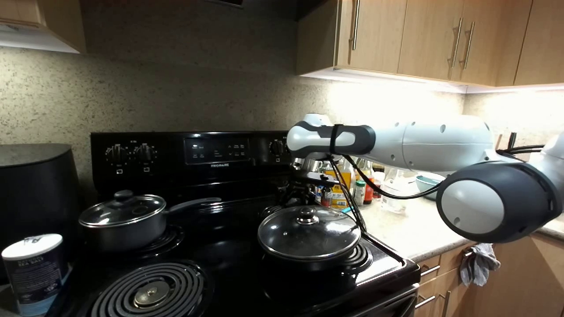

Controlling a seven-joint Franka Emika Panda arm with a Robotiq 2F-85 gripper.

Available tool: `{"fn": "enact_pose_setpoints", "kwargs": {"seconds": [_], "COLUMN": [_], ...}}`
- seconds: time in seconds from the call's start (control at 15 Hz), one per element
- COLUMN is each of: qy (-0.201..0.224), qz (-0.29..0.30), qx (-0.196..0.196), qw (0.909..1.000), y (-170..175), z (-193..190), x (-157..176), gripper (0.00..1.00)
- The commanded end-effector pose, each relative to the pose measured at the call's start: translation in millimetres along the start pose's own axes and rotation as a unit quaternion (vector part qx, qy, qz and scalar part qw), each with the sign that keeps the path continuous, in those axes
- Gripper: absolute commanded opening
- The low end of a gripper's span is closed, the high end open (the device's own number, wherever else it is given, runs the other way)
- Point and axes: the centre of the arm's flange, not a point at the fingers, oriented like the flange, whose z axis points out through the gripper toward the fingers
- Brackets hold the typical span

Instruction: Move the pan forward

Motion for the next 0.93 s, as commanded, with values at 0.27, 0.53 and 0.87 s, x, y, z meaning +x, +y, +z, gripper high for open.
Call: {"fn": "enact_pose_setpoints", "kwargs": {"seconds": [0.27, 0.53, 0.87], "qy": [0.0, -0.011, -0.009], "qz": [-0.028, -0.001, 0.017], "qx": [-0.009, -0.043, -0.062], "qw": [0.9996, 0.999, 0.9979], "y": [10, 51, 98], "z": [-6, -16, -30], "x": [-1, 3, 17], "gripper": [0.05, 0.0, 0.0]}}
